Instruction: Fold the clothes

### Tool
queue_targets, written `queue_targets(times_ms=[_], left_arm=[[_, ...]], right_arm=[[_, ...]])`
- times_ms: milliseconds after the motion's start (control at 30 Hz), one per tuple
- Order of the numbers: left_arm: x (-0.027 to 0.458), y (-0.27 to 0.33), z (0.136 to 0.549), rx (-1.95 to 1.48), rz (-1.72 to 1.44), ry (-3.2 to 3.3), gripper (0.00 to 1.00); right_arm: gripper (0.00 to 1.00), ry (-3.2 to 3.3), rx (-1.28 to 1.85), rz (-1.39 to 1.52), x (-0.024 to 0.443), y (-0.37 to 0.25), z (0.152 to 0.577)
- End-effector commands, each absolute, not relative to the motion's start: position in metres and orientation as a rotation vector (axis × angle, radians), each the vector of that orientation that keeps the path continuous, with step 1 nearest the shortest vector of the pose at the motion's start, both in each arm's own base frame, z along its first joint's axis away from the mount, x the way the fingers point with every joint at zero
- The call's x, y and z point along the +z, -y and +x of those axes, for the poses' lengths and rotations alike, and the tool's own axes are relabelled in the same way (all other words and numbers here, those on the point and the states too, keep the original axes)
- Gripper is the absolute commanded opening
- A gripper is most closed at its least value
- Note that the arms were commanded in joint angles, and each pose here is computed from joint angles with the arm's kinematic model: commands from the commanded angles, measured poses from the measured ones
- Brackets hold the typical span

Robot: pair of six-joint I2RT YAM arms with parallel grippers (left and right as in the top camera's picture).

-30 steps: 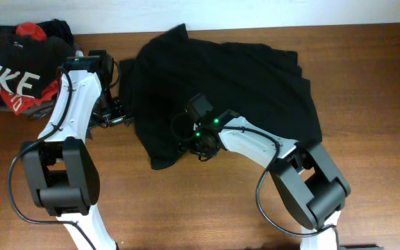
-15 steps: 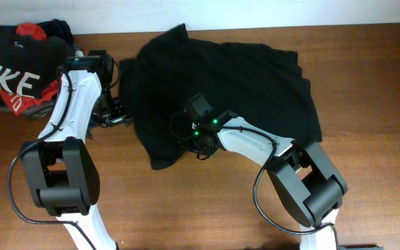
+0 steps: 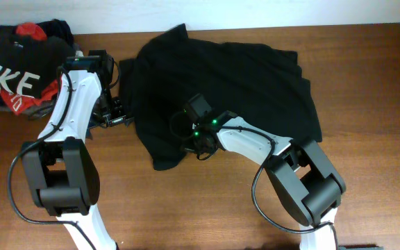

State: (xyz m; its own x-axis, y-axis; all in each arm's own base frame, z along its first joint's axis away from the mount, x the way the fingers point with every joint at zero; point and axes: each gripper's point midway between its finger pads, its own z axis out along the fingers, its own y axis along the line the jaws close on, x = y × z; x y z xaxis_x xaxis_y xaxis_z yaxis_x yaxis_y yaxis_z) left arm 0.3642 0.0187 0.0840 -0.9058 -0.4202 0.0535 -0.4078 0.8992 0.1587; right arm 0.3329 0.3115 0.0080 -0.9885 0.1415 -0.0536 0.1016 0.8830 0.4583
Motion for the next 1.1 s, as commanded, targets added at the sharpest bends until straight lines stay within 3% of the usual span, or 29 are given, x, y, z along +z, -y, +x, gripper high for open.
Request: queue_targets(times_ms=[0,333,367,467,567,633,833,900,1067], left_arm=[[0.086,-0.018,0.368,-0.210,0.677,2.985,0.99],[0.086,-0.018,0.368,-0.210,0.678,2.986,0.99],[0.086,-0.018,0.368,-0.209,0.678,2.986,0.99],[0.086,-0.018,0.369,-0.209,0.679,2.987,0.99],[0.086,-0.018,0.370,-0.207,0.681,2.993,0.99],[0.086,-0.018,0.370,-0.207,0.681,2.993,0.99],[0.086,-0.018,0.369,-0.208,0.679,2.989,0.99],[0.087,-0.018,0.367,-0.210,0.677,2.983,0.99],[0.087,-0.018,0.368,-0.210,0.677,2.983,0.99]], right_arm=[[0.04,-2.950,0.694,0.189,0.024,-0.308,0.332],[0.04,-2.984,0.669,0.193,0.082,-0.302,0.321],[0.08,-2.981,0.672,0.190,0.088,-0.303,0.322],[0.36,-2.951,0.696,0.158,0.101,-0.310,0.328],[0.53,-2.904,0.718,0.079,0.104,-0.321,0.333],[0.70,-2.893,0.689,0.070,0.100,-0.323,0.334],[0.78,-2.911,0.498,0.100,0.085,-0.304,0.334],[0.89,-2.945,0.451,0.130,0.081,-0.292,0.330],[0.86,-3.064,0.336,0.332,0.071,-0.265,0.309]])
